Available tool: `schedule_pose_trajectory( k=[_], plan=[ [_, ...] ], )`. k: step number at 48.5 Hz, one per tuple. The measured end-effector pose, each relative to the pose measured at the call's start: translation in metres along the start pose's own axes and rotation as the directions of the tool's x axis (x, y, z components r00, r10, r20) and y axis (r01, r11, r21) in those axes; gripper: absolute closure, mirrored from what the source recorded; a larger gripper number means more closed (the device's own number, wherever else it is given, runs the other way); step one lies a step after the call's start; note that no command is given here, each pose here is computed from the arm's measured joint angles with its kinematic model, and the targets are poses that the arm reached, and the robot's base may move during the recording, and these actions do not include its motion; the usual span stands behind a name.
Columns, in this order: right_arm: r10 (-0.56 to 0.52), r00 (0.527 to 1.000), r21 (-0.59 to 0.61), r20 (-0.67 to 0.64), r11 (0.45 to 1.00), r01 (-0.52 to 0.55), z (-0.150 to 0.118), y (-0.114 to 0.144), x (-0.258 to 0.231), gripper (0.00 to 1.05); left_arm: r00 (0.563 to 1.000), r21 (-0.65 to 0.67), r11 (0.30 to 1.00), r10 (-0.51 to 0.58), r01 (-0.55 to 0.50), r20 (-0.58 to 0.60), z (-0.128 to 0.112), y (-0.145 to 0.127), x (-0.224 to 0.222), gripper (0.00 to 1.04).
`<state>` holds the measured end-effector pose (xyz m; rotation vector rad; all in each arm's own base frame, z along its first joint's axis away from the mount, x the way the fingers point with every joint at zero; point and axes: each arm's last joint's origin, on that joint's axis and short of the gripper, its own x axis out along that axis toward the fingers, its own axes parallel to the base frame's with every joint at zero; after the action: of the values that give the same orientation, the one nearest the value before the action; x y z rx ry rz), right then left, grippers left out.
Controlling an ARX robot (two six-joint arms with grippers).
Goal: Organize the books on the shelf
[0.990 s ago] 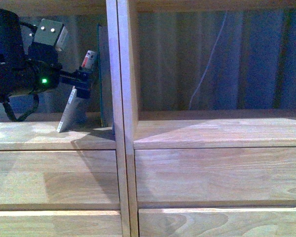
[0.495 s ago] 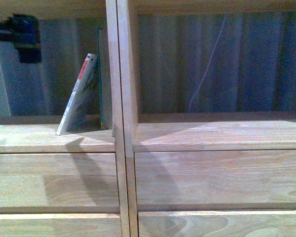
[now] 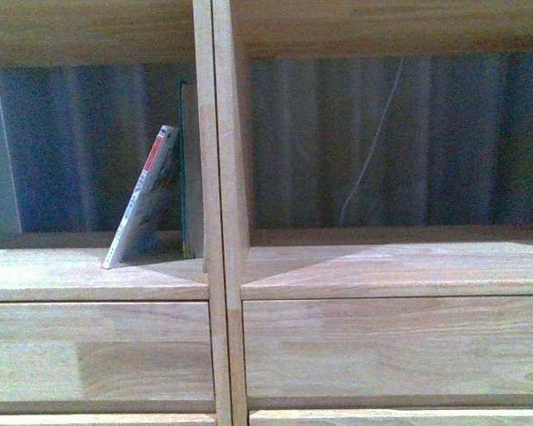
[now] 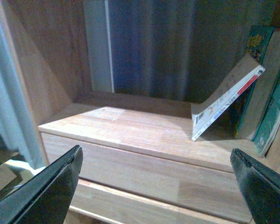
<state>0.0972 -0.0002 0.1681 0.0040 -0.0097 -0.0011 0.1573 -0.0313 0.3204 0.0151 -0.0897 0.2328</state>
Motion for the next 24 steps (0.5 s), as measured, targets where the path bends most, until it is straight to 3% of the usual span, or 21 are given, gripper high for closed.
schedule_pose_trajectory(
  k=[7,13,18,24],
  plan=[
    [0.000,1.000,0.000,0.000,1.000,0.000,0.000,0.000,0.000,0.07,0.995,0.036,0.995,0.090,-0.088,-0.047,-0.021,0.010,-0.038,0.07],
    [0.000,1.000,0.000,0.000,1.000,0.000,0.000,0.000,0.000,0.07,0.996,0.026,0.999,0.046,-0.044,-0.072,-0.040,0.008,-0.062,0.08],
    [0.001,1.000,0.000,0.000,1.000,-0.001,0.000,0.000,0.000,0.07,0.975,-0.007,0.978,-0.206,0.207,-0.082,-0.072,0.014,-0.065,0.32],
    [0.001,1.000,0.000,0.000,1.000,-0.001,0.000,0.000,0.000,0.07,0.964,-0.014,0.969,-0.246,0.246,-0.101,-0.106,0.022,-0.065,0.60]
  ],
)
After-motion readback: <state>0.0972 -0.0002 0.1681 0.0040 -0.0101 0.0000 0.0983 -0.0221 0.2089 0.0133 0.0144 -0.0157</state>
